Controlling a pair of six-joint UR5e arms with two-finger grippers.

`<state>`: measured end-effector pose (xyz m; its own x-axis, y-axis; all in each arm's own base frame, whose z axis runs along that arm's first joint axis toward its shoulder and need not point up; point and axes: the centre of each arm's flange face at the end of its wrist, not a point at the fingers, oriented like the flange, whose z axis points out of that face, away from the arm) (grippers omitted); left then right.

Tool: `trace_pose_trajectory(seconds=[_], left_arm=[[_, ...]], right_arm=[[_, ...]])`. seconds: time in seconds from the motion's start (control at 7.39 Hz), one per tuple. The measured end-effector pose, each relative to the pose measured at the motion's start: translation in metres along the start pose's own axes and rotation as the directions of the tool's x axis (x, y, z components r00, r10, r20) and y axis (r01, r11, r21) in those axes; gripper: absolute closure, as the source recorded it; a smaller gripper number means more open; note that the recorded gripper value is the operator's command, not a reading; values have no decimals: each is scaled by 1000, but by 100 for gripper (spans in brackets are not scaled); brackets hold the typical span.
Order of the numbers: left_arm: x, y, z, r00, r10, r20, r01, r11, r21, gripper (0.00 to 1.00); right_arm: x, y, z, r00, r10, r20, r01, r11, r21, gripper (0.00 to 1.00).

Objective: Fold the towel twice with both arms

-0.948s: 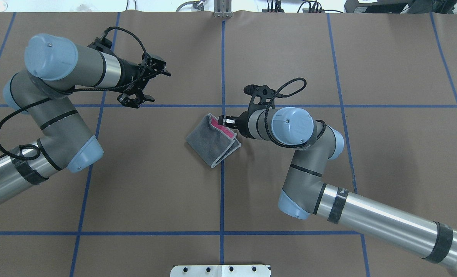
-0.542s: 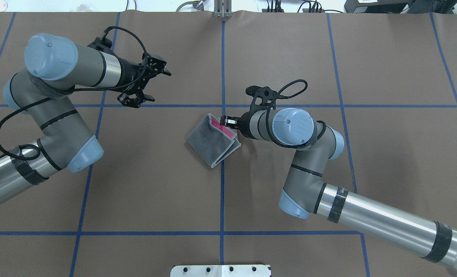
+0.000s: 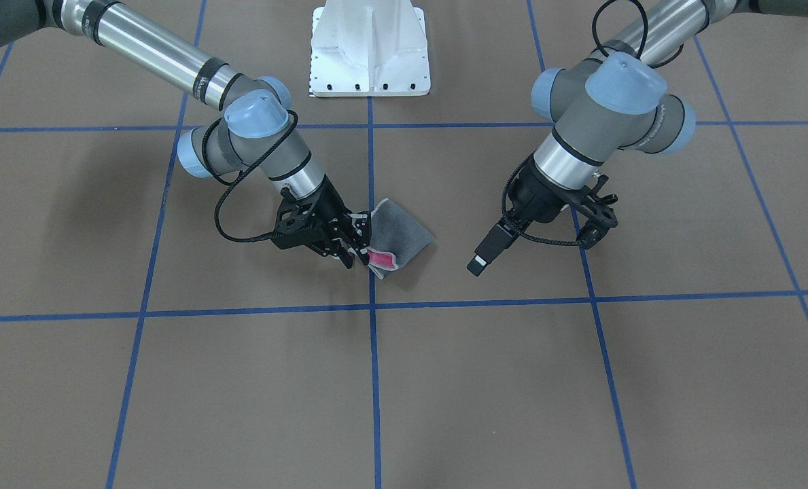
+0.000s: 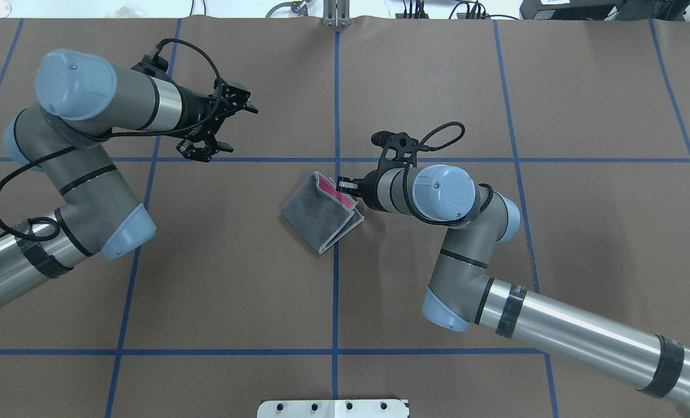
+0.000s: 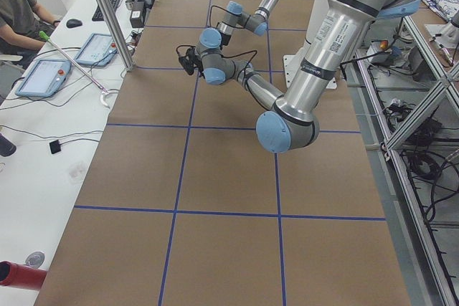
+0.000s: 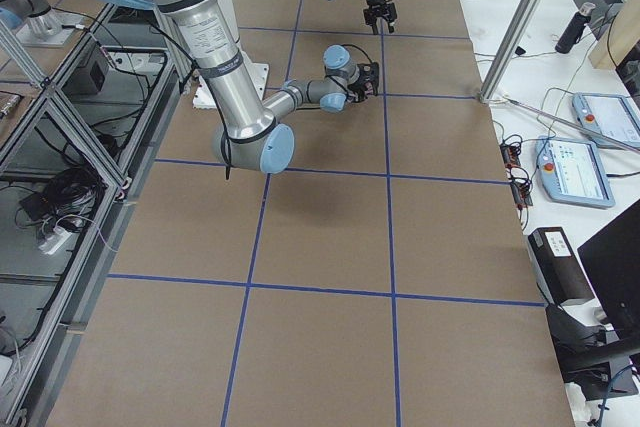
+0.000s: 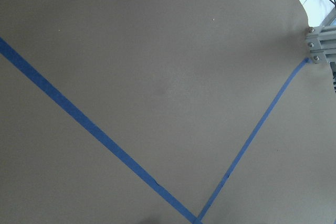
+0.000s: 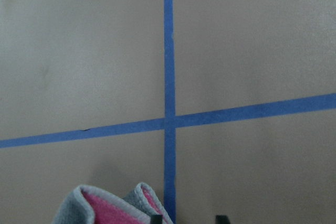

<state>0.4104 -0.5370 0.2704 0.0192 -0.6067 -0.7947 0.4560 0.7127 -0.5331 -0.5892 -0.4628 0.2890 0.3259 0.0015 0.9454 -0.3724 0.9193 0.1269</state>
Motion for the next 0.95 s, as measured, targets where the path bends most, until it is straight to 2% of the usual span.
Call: trace_pose_trajectory(seconds=[0.27, 0.41, 0.54, 0.68, 0.95], left_arm=[[0, 0, 0, 1000, -1, 1, 1, 1000, 1, 9], [0, -1, 0, 1000, -1, 1, 1, 1000, 1, 9], [1, -1, 0, 1000, -1, 1, 1, 1000, 2, 9], [1, -1, 0, 1000, -1, 1, 1, 1000, 2, 9], [1, -1, 1, 1000, -1, 1, 1, 1000, 2, 9]], right_arm=[[5, 2, -1, 1000, 0, -1, 0, 1000, -1, 78], [8, 3, -1, 1000, 0, -2, 0, 1000, -3, 73], [8, 4, -2, 1000, 0, -1, 0, 1000, -3, 48], [5, 5, -4, 1000, 0, 5, 0, 1000, -3, 41], [3, 6, -7, 1000, 0, 12, 0, 1000, -3, 35]])
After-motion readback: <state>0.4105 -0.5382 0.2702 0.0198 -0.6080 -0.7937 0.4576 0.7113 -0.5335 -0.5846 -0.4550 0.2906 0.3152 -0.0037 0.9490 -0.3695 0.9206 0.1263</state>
